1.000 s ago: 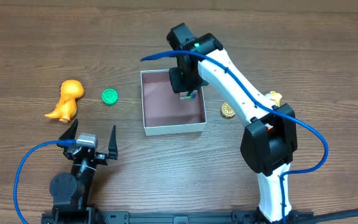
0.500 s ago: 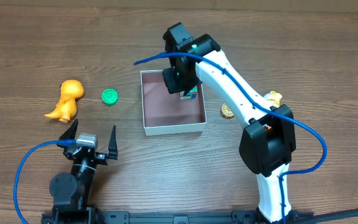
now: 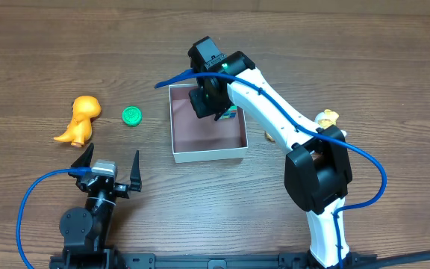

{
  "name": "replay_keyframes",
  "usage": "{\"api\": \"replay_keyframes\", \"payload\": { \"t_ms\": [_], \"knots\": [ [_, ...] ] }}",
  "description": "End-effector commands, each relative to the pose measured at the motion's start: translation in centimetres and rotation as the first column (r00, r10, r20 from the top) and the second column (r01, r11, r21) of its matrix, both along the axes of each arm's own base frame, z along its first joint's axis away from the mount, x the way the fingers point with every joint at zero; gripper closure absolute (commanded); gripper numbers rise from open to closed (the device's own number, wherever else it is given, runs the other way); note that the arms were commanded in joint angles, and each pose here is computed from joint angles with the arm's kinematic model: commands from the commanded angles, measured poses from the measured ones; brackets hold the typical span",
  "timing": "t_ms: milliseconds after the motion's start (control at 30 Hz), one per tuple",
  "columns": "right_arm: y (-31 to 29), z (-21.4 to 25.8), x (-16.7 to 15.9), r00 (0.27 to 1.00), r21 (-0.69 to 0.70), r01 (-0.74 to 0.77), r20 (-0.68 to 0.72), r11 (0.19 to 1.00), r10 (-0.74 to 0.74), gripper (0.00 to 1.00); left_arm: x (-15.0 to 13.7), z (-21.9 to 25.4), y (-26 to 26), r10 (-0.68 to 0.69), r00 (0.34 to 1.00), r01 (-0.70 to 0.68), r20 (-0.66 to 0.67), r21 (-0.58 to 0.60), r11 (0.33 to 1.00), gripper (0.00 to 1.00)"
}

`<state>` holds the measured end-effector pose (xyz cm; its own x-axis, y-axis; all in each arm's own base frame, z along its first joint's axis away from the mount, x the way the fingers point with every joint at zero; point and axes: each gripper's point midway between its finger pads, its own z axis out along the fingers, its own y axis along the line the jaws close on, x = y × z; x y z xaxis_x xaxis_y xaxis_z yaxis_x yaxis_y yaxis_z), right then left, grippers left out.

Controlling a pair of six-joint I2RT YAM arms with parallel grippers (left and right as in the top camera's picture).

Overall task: Pack container
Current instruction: 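Open the right gripper to release the cube inside the box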

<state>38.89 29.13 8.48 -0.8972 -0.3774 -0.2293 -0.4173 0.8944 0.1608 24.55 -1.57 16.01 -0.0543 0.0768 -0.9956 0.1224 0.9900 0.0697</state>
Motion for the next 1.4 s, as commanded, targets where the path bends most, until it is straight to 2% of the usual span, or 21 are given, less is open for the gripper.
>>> {"api": "replay_keyframes", "payload": {
  "t_ms": [0, 133, 1367],
  "knots": [
    [-0.6, -0.8, 0.3, 1.000, -0.028, 0.005, 0.026, 1.000, -0.004, 0.96, 0.0, 0.1, 0.2, 0.010, 1.000, -0.010, 0.007, 0.009, 1.000, 0.00],
    [-1.4, -1.5, 0.6, 0.999, -0.067, 0.017, 0.044, 0.998, -0.015, 0.96, 0.0, 0.1, 0.2, 0.010, 1.000, -0.010, 0.007, 0.009, 1.000, 0.00],
    [-3.2, -2.0, 3.1, 0.986, -0.134, 0.078, 0.157, 0.988, -0.057, 0.96, 0.0, 0.1, 0.2, 0.010, 1.000, -0.010, 0.007, 0.009, 1.000, 0.00]
  ]
}}
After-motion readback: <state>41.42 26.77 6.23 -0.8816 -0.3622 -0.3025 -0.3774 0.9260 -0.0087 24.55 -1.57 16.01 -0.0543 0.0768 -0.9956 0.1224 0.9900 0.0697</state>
